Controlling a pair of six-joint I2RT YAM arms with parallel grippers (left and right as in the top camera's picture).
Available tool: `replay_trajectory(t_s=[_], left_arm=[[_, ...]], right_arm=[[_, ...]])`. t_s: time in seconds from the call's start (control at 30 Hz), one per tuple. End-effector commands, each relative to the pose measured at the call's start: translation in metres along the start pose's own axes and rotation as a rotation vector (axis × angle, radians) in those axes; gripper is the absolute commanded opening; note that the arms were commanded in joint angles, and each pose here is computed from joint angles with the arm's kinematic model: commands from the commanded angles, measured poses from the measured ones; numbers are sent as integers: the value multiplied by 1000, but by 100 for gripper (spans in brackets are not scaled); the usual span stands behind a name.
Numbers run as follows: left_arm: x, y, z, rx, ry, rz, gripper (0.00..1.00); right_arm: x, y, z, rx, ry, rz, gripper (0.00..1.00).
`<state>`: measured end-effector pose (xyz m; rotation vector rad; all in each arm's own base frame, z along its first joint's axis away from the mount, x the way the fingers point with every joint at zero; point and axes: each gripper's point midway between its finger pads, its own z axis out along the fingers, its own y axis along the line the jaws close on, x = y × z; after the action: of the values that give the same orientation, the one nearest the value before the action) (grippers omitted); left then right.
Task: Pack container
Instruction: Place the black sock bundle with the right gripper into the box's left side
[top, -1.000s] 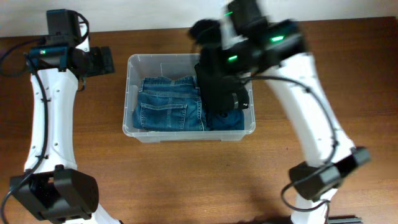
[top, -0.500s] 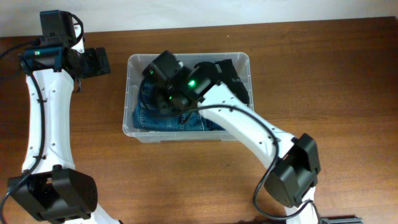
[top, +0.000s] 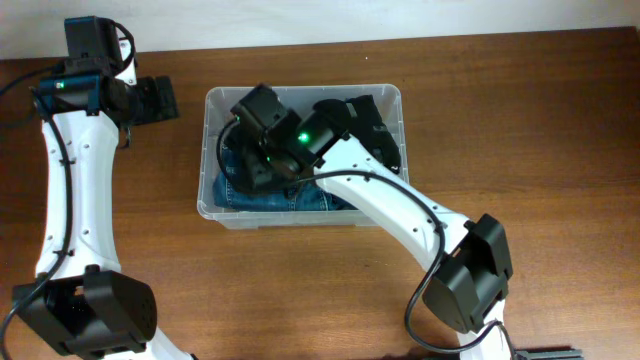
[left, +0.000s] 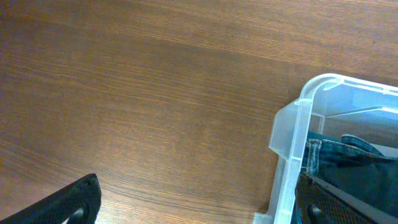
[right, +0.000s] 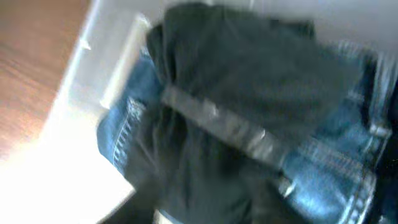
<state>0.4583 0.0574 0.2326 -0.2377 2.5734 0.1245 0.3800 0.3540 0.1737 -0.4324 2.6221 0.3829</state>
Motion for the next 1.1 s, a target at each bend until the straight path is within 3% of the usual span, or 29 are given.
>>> replay_trajectory(t_s=[0.0, 0.07, 0.37, 0.47, 0.57, 0.7, 0.87, 0.9, 0.93, 1.07], left_arm=[[2, -1, 4, 13, 11, 13, 99], [2, -1, 4, 13, 11, 13, 99], [2, -1, 4, 12, 11, 14, 99], [2, -1, 4, 11, 10, 13, 99], [-3, 0, 3, 11, -7, 10, 99], [-8, 38, 1, -112, -25, -30, 100], [-6, 75, 1, -172, -20, -91, 99], [-5, 83, 1, -181, -17, -105, 100], [-3, 89, 1, -187, -12, -114, 99], [-3, 88, 2, -149, -11, -127, 99]], right_arm=[[-18, -2, -1, 1, -58, -66, 9], [-17, -3, 10, 5, -50, -64, 5], [29, -22, 93, 74, 131, -69, 5], [22, -31, 85, 83, 122, -54, 11], [-14, -47, 41, 80, 44, -32, 14], [-69, -86, -51, 98, -88, -2, 56], [-88, -159, -130, 178, -152, 86, 75], [-86, -177, -143, 200, -152, 119, 93], [-81, -198, -156, 227, -144, 161, 98], [-49, -275, -195, 325, -81, 328, 99]])
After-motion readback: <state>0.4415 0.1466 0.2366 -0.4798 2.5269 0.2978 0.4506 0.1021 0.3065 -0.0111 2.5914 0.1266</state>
